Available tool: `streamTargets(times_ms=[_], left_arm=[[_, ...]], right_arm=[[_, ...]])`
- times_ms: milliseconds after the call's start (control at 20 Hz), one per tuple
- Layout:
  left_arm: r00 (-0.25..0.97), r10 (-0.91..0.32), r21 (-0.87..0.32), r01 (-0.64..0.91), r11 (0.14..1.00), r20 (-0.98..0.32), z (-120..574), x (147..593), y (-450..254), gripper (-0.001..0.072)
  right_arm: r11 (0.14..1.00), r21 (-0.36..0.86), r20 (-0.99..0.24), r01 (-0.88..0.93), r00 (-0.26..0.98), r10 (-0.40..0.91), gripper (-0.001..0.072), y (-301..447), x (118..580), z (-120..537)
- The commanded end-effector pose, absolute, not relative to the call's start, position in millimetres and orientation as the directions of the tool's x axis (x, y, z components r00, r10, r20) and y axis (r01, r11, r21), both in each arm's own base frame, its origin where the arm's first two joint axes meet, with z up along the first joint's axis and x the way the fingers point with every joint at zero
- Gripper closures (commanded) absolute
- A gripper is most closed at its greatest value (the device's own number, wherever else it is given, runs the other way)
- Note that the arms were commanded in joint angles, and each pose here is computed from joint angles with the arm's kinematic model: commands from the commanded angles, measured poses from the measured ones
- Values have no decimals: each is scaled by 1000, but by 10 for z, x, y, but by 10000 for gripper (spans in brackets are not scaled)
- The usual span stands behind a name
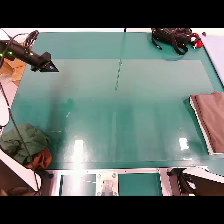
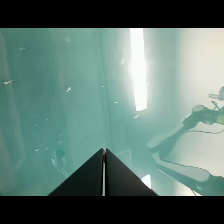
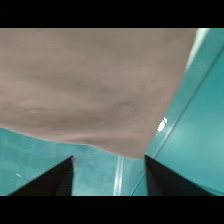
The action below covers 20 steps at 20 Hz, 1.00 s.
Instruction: Fold the shirts.
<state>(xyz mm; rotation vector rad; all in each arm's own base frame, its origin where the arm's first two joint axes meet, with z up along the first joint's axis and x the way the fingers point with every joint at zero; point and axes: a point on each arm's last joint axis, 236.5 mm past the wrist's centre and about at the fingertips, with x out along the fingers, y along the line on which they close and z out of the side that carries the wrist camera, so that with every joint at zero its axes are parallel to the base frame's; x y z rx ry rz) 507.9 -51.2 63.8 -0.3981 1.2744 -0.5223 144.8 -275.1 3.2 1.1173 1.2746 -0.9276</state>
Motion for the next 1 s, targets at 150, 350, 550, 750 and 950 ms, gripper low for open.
streamTargets(times_ms=[150,350,550,750,950], left_arm=[[241,-569,-535,194,822,-786,1017,4968,-611,681],[220,-463,-430,182,884,-859,1092,4549,-660,680],[134,-365,-343,163,925,-921,886,3799,-814,681],[93,-366,-351,139,926,-926,548,2947,-1031,681],[102,-329,-317,115,941,-939,371,2532,-933,680]], right_arm=[[446,334,-939,830,335,79,694,-2402,2633,474],[681,374,-918,629,353,179,696,-1495,3301,567],[841,370,-916,394,309,258,696,-380,3303,383],[904,369,-910,214,283,304,696,417,2884,93],[917,381,-898,116,283,337,695,756,2723,19]])
